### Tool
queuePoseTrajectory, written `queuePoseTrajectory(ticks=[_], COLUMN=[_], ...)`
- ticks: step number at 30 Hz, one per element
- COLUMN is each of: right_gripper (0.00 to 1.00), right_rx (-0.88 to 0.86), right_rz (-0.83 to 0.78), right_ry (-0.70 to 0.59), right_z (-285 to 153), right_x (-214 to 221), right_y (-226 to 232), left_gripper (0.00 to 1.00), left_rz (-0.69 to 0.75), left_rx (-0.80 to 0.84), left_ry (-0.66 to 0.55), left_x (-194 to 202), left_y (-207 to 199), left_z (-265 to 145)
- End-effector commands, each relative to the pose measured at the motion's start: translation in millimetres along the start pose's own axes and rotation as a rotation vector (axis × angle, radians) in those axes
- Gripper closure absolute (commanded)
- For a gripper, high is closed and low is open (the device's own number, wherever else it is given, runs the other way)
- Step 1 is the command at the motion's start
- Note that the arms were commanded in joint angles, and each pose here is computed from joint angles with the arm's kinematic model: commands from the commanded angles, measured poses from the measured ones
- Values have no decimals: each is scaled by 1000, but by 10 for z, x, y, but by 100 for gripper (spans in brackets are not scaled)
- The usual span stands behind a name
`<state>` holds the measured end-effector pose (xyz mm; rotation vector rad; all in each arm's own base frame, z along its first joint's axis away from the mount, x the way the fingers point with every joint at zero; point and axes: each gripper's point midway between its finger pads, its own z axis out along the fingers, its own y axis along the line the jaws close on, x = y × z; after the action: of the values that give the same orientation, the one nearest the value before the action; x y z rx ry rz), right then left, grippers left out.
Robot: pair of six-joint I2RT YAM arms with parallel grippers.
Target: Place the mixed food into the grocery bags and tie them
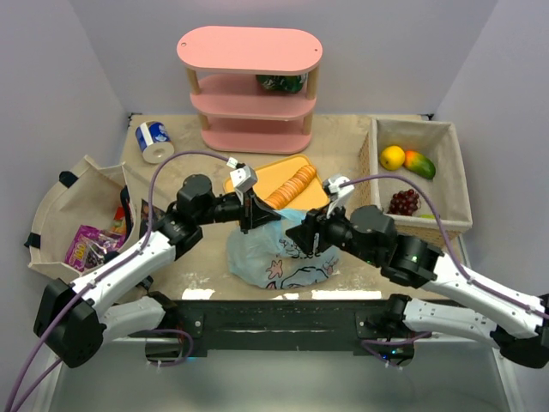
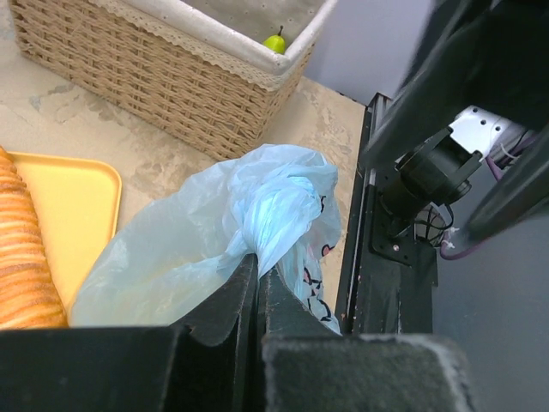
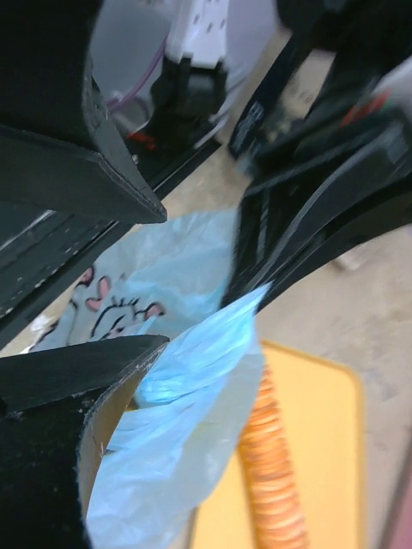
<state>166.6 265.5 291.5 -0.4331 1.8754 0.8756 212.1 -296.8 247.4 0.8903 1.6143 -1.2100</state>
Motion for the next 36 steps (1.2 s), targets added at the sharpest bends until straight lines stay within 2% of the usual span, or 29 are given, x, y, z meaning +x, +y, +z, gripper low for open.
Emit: queuePoseTrajectory(ticks=[1,6,16,21,27,28,31,33,36], right_gripper=[39,38,36,41,64,75,93,99,100], right_rx=[50,95,148,181,175,166,110,80,19], right_rz=[45,-35,-63,-102,-114,-113,-95,-61,1], right_ry=[9,27,-14,7,-25,-25,-4,17,61], right_z=[54,131,88,202,253,250,244,256,308], right_x=[130,263,125,186,112,109,125,199,426], right_y=[-109,-254,-334,-399,-375,-357,-243,-187,-114], left_gripper=[100,100,100,100,100,100,100,100,100], left_rz=[82,85,89,92,86,86,84,75,72], left_rx=[35,48,70,82,82,79,60,47,40], left_ry=[-44,-47,-52,-51,-49,-51,-56,-58,-64], left_x=[-141,-150,-156,-150,-133,-138,-146,-150,-164], left_y=[-96,-120,-161,-185,-183,-181,-157,-137,-130], left_z=[-31,-31,-41,-47,-48,-49,-51,-50,-55])
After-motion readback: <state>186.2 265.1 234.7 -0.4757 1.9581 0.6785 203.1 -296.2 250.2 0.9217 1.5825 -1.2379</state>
